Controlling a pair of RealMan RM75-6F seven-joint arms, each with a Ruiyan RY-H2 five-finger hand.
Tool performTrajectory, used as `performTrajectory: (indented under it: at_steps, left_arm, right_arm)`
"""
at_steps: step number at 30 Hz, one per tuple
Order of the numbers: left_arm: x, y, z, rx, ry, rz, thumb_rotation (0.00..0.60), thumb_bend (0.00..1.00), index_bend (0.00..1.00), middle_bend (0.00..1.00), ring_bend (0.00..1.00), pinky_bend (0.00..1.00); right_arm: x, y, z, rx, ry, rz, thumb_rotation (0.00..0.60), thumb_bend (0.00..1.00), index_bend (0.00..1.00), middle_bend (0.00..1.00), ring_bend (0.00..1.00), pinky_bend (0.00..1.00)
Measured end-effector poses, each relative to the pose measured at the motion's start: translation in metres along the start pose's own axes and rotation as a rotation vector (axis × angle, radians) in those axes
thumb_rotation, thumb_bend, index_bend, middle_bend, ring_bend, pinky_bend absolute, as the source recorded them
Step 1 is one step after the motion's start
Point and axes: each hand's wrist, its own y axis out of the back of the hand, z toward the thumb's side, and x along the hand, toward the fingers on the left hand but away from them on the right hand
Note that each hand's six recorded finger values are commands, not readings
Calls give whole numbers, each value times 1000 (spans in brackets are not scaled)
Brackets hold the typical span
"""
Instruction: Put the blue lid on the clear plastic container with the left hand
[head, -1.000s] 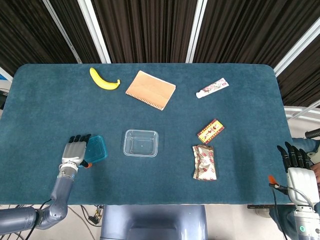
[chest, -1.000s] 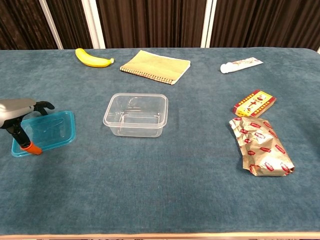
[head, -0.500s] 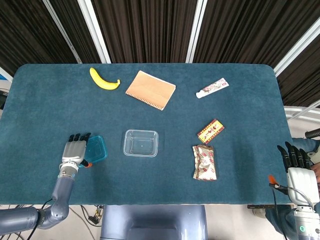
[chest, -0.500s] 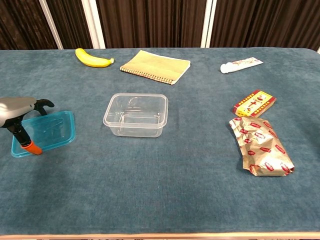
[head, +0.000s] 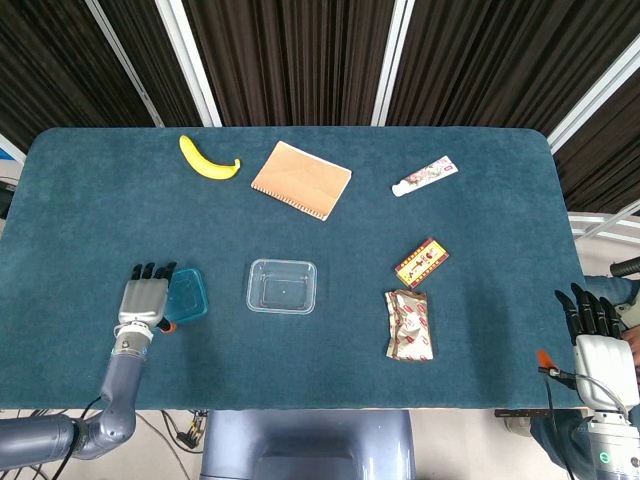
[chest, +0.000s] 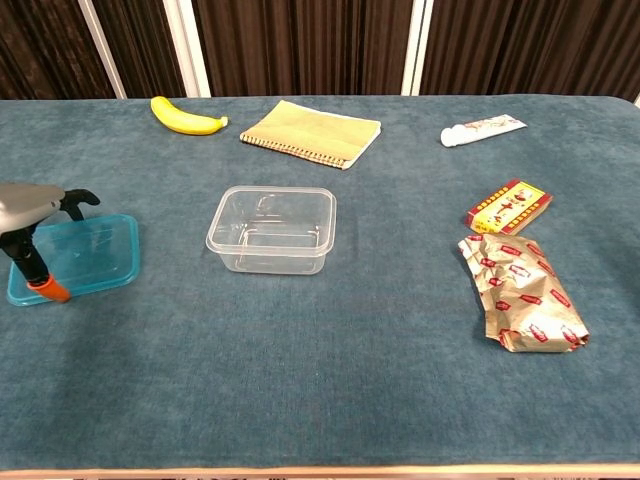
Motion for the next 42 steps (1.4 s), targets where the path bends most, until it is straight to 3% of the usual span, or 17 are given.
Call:
performTrajectory:
  at_steps: [12, 22, 30, 36, 42]
  left_arm:
    - [1, 21, -19, -27, -78, 14, 600, 140, 0, 196, 0, 0]
    - [-10, 69, -13, -45, -193, 69, 600, 140, 0, 187, 0, 0]
    - [-14, 115, 15, -68, -259, 77, 600, 140, 0, 184, 0, 0]
    - [-10, 143, 54, -59, -320, 76, 600, 140, 0, 182, 0, 0]
    - [-9, 145, 95, -30, -389, 54, 600, 140, 0, 179, 0, 0]
  right_arm:
    - [0, 0, 0, 1, -2, 0, 600, 294, 102, 29, 35, 0]
    - [1, 0, 0, 2, -4, -1, 600, 294, 102, 29, 35, 0]
    - [0, 0, -2, 2, -12, -3, 600, 294, 102, 29, 35, 0]
    - [1, 2, -5, -1, -28, -6, 600, 294, 102, 29, 35, 0]
    - [1, 2, -7, -4, -35, -8, 600, 294, 102, 29, 35, 0]
